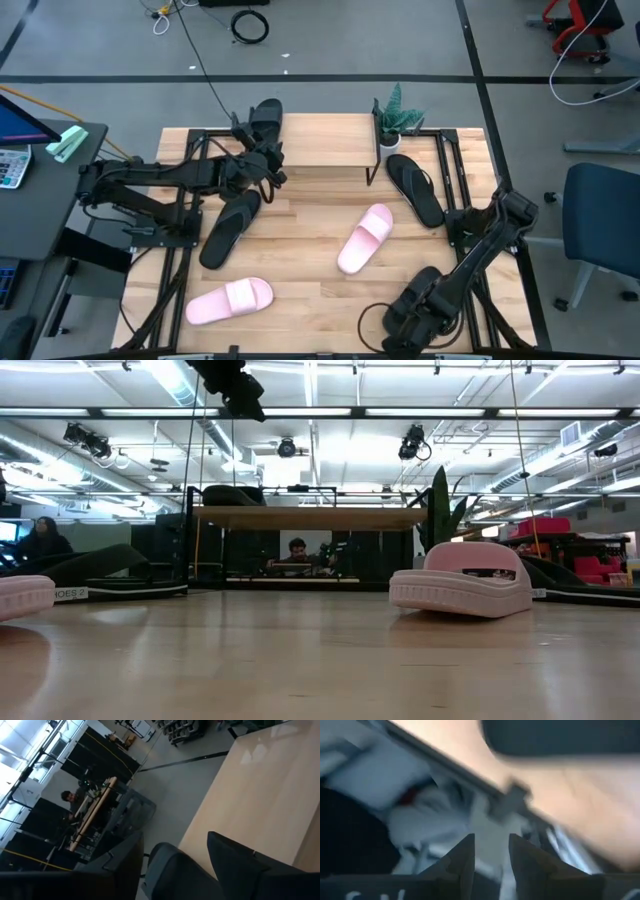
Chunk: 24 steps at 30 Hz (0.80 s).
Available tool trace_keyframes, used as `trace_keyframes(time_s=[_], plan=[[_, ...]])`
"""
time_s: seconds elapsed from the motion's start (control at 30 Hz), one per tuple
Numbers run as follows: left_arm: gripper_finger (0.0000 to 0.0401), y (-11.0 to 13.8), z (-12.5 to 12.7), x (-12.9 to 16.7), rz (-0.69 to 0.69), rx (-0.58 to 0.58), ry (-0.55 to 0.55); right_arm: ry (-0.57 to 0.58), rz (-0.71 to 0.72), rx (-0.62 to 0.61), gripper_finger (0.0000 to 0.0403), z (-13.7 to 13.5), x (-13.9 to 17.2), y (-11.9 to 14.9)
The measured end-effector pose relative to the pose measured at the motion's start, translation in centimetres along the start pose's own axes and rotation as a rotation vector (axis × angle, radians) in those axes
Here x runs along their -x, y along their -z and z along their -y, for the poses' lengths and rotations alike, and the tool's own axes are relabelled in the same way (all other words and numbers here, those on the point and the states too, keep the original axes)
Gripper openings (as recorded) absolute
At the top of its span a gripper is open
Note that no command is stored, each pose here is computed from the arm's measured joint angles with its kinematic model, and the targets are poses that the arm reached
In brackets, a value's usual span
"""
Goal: Pick and place slides into the shelf
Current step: Put the bottom black slide on the shelf
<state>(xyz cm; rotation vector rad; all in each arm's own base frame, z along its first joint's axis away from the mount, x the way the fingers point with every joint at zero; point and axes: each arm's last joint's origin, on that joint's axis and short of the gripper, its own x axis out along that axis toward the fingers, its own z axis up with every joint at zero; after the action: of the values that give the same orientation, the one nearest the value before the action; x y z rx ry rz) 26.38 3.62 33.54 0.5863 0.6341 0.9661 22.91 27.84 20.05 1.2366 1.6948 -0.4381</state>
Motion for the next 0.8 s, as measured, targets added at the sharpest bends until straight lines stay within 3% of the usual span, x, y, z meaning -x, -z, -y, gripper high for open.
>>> trace_keyframes(time_s=[0.17,0.33,0.53,0.7,0.8], plan=[[0.0217,0.0,0.0,0.0,-0.001,-0.002,0.0,0.071,-0.21,-0.102,0.0126,-1.0,0.2,1.0],[0.0215,0.0,0.0,0.0,-0.002,-0.002,0.001,0.016,-0.151,-0.134,0.0126,-2.2,1.5,1.7],[0.0214,0.0,0.0,0.0,-0.003,0.018,0.001,0.117,-0.081,-0.194,0.0118,-1.4,2.2,1.7],[0.0204,0.0,0.0,0.0,-0.003,0.047,0.001,0.331,0.129,-0.184,0.0095,1.2,2.8,0.6],[0.0198,0.0,0.0,0.0,-0.003,0.047,0.001,0.383,0.322,-0.118,0.0083,2.1,3.2,0.0]])
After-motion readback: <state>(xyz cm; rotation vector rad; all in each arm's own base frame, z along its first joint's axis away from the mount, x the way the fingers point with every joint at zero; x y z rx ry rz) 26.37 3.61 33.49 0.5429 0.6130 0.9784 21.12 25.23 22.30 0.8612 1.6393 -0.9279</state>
